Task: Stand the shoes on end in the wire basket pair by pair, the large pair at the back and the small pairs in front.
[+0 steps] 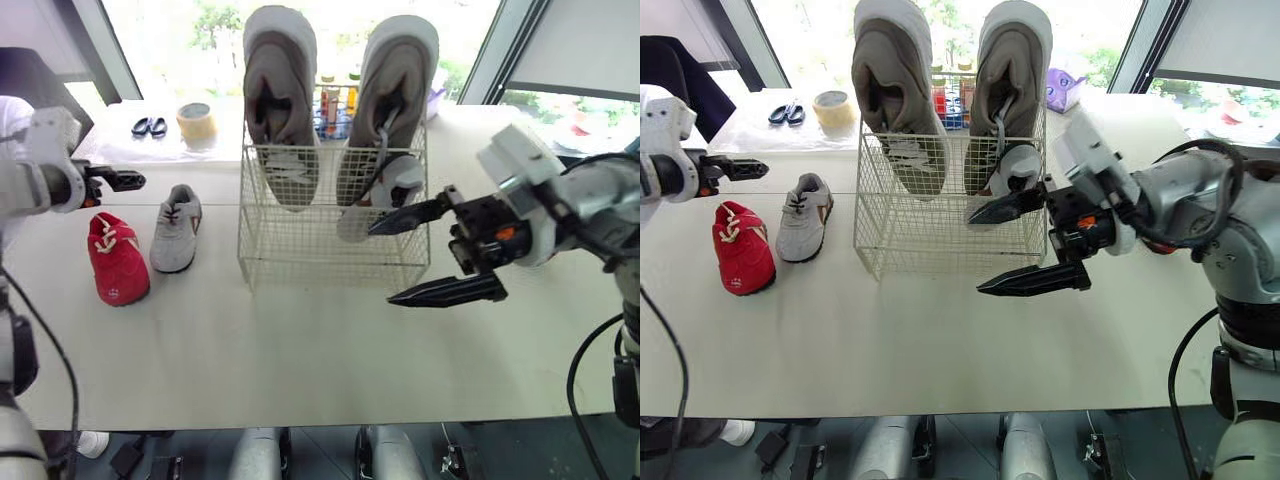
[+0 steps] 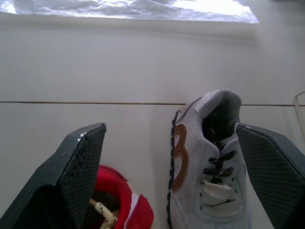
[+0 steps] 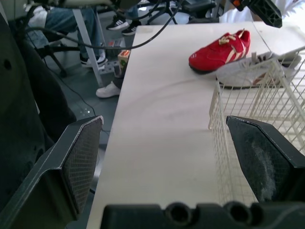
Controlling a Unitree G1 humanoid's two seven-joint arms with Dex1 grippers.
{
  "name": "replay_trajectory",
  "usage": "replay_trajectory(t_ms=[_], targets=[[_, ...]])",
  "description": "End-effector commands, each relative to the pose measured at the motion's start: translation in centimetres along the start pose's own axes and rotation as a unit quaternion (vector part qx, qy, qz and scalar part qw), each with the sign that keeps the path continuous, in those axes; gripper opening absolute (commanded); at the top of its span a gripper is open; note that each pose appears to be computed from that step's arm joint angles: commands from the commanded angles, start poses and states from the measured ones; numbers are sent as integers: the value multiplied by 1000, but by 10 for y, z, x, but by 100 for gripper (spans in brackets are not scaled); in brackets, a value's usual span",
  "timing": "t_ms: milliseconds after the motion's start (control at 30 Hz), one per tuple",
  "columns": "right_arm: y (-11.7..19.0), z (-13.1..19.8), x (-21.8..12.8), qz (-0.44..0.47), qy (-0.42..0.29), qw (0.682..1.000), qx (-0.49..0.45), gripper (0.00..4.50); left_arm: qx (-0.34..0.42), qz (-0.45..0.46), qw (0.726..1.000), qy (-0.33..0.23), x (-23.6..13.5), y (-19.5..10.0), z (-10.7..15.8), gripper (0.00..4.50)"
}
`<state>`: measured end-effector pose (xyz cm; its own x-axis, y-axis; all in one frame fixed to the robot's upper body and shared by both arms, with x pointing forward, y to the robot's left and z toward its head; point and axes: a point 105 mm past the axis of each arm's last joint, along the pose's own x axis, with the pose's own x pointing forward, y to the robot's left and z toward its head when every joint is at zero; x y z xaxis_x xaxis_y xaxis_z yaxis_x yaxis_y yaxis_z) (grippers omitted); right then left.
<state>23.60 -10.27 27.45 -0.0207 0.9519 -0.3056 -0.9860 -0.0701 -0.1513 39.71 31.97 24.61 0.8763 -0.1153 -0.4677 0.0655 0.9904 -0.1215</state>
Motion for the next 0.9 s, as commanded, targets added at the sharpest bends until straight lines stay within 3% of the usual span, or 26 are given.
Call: replay_trajectory(t_ms=[33,233,267,333,500,600,733,900], targets=[[4,3,1,-19,0,1000,-25,450,12,10,1000,5,5,1,9,446],[7,0,2,-57,-12,998,-13,450,61,28,995,67,41,-12,-18,446],[7,0,1,-64,-12,998,-13,450,72,39,993,80,46,-11,-26,423],[8,1,0,-75,-11,997,-11,450,92,49,990,99,51,-9,-36,359],[10,4,-6,-102,-12,995,-5,450,96,56,989,98,57,-9,-41,117],[10,4,-9,-111,-9,994,-3,450,76,56,992,83,56,-10,-37,24],[7,3,-15,-125,-3,992,-1,450,19,30,999,22,48,-20,-7,21],[-4,6,-33,-164,-9,986,12,450,-57,46,989,-131,-2,-29,83,21]])
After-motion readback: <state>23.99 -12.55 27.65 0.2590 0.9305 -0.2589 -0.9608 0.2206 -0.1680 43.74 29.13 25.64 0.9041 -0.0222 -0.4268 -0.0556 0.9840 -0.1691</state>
